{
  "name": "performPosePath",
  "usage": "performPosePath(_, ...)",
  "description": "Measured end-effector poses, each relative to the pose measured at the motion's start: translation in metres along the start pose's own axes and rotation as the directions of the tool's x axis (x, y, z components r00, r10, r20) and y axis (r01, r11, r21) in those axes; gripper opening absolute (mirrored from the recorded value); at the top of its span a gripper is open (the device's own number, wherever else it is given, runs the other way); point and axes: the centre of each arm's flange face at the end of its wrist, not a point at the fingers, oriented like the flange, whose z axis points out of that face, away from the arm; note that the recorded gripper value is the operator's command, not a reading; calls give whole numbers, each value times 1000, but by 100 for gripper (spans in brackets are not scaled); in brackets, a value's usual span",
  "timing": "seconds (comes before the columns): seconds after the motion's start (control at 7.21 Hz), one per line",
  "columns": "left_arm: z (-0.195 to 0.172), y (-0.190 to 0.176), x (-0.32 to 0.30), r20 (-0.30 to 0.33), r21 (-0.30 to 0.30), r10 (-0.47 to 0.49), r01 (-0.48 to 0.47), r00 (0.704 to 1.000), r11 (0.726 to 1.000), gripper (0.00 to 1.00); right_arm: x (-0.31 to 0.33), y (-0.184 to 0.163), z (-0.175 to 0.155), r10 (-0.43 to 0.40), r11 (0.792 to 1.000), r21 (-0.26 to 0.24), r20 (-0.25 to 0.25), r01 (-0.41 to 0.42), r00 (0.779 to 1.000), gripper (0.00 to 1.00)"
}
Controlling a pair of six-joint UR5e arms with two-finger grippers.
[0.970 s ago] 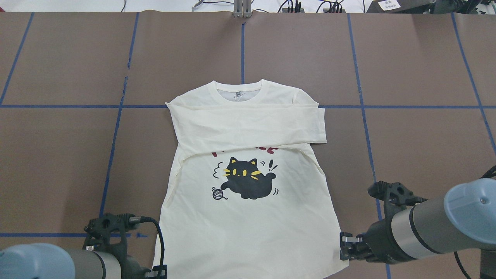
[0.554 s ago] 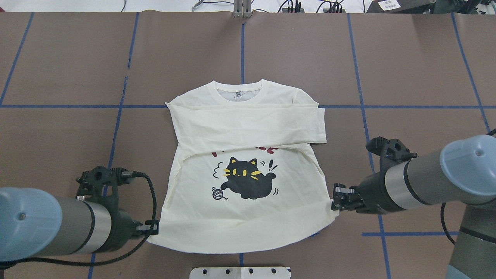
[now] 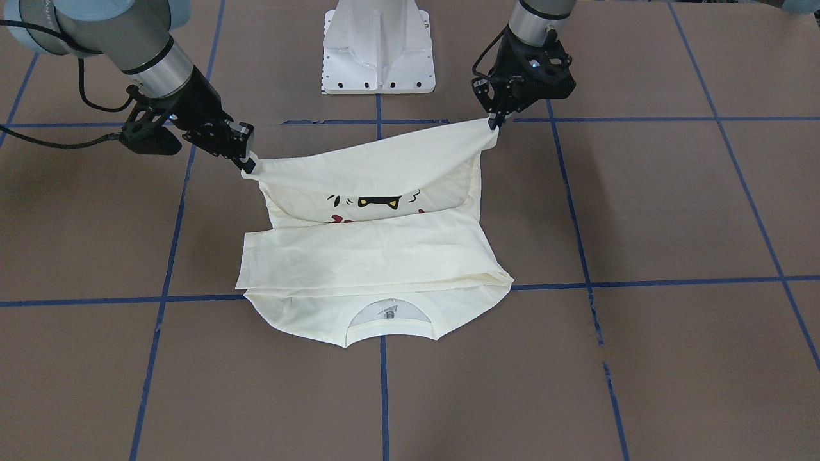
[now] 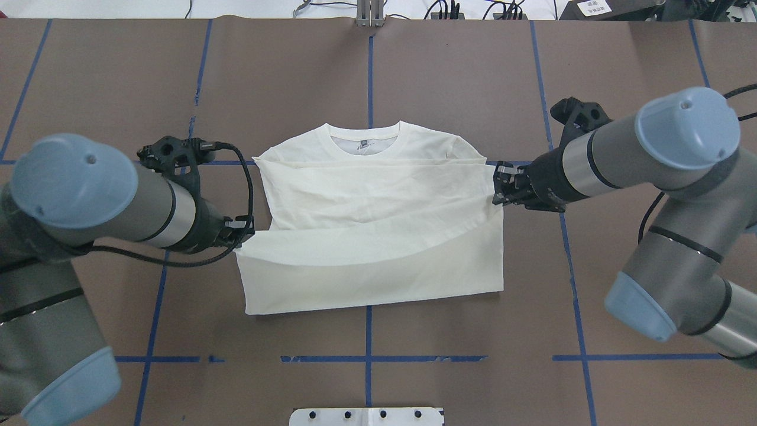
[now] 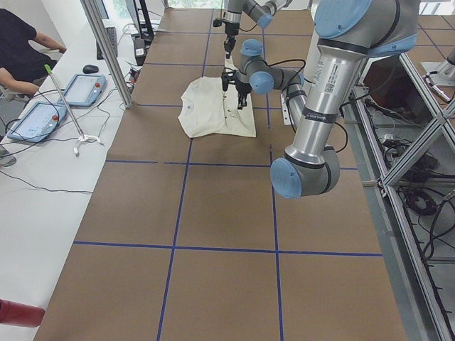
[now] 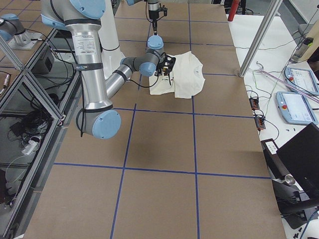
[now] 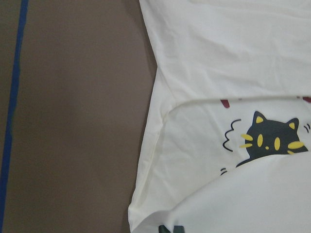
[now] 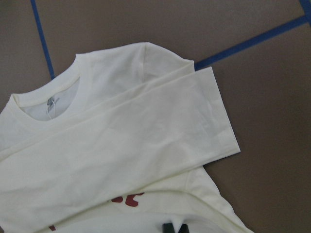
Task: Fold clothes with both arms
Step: 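Lift the hem with both grippers and fold it toward the collar, then release the hem at the collar and raise both grippers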
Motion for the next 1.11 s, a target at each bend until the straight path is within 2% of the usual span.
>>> performPosePath(0.28,17,-69,-9,38,69,-3,1,999,998,0,-28,-48,21,28,999,37,-16,-28,999,0)
performPosePath(0.55,47,-125,-21,40,118,-19,15,999,993,0,-51,-88,47,62,996,61,-47,-60,997,0)
performPosePath(0.83,84,-155,-18,26,134,-21,18,999,991,0,-60,-122,63,99,992,83,-80,-93,992,0)
performPosePath(1.11,115,-174,-15,20,139,-24,21,1000,990,0,-54,-138,75,119,990,92,-108,-109,987,0)
